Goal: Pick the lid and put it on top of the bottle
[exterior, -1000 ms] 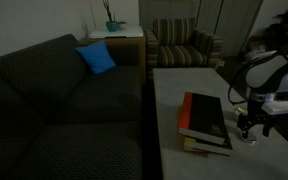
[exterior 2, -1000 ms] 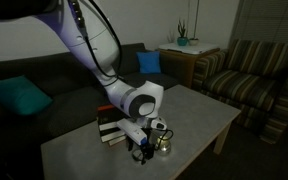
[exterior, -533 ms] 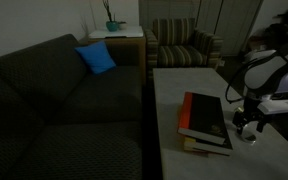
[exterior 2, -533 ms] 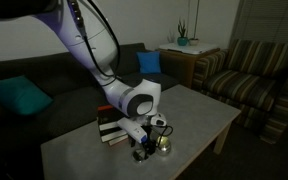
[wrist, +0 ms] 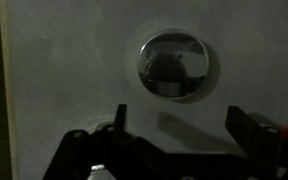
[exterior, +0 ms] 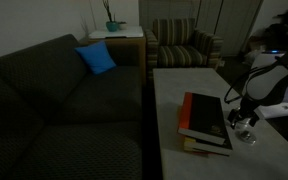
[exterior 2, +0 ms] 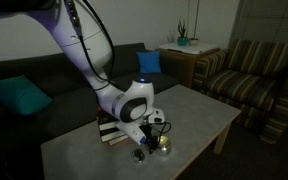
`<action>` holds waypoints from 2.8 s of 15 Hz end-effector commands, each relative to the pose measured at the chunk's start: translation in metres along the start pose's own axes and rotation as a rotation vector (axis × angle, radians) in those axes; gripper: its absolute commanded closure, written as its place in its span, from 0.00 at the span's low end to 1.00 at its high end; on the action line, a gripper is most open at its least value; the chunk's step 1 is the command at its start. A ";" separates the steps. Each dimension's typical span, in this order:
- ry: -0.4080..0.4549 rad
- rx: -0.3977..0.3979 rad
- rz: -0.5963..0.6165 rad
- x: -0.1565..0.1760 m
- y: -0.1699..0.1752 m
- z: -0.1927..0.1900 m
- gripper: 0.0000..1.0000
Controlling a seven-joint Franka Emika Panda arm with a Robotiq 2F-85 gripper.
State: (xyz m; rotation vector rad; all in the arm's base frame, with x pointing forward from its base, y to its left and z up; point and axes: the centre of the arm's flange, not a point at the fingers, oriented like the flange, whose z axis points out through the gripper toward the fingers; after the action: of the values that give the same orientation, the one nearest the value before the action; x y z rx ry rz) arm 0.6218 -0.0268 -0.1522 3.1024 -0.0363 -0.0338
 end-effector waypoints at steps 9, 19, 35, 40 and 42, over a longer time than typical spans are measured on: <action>-0.063 0.116 0.056 0.006 0.024 0.059 0.00; -0.223 0.147 0.187 0.015 0.008 0.085 0.00; -0.293 0.094 0.387 -0.030 0.032 0.023 0.00; -0.145 0.136 0.447 -0.010 0.035 0.031 0.00; -0.136 0.166 0.452 -0.002 0.033 0.036 0.00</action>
State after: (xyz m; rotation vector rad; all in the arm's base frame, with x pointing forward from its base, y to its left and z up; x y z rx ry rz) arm 0.6063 -0.0609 -0.1656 3.1213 -0.7250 -0.2709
